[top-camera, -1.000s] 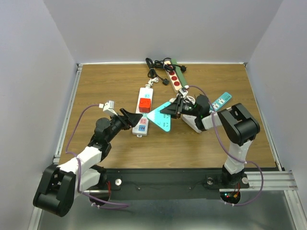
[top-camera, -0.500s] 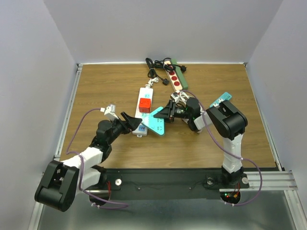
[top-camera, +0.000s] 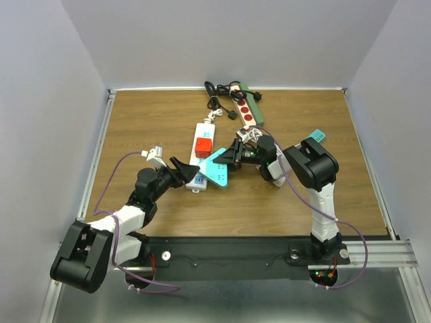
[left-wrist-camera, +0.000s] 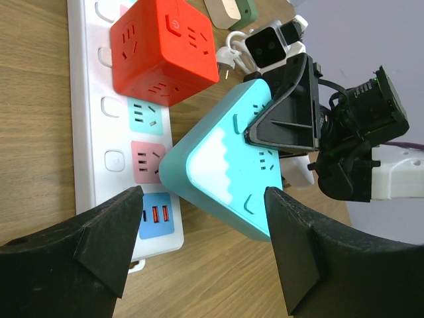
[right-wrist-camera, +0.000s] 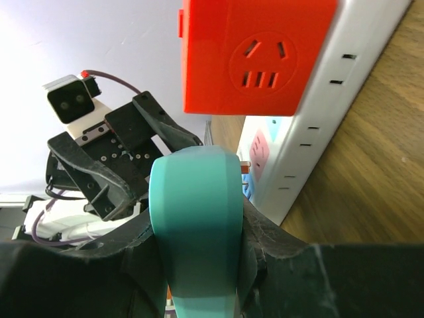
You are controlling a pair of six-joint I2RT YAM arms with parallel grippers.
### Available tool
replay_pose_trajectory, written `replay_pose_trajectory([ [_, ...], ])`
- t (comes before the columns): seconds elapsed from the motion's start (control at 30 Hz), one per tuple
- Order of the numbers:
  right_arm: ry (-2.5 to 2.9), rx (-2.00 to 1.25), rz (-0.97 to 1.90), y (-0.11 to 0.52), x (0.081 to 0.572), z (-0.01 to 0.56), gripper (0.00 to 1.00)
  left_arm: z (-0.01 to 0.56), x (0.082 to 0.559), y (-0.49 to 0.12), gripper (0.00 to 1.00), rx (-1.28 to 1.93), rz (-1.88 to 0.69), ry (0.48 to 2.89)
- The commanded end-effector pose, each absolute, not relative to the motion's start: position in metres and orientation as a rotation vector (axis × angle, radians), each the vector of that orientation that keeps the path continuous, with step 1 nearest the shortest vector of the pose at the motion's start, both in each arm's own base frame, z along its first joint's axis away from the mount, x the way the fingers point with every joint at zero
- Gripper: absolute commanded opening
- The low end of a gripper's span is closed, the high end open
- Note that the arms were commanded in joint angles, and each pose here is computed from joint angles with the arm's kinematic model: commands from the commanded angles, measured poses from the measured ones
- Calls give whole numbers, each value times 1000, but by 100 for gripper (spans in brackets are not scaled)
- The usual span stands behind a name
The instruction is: Insert the plug
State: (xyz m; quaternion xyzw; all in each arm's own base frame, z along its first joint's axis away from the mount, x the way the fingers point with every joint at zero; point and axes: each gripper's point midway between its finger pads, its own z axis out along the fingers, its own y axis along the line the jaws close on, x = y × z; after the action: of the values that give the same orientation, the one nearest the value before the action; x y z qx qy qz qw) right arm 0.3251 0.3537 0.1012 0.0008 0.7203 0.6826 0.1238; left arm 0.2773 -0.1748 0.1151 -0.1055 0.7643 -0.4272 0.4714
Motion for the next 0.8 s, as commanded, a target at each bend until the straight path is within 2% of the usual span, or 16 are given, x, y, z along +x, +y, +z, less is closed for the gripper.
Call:
replay_pose_trajectory([
  [0.0, 2002, -86, 2001, 360, 330, 114, 0, 122, 278, -175, 84, -226, -1056, 1827],
  [0.77, 2009, -39, 1966, 362, 340, 92, 0, 108, 280, -173, 85, -234, -1030, 1867],
])
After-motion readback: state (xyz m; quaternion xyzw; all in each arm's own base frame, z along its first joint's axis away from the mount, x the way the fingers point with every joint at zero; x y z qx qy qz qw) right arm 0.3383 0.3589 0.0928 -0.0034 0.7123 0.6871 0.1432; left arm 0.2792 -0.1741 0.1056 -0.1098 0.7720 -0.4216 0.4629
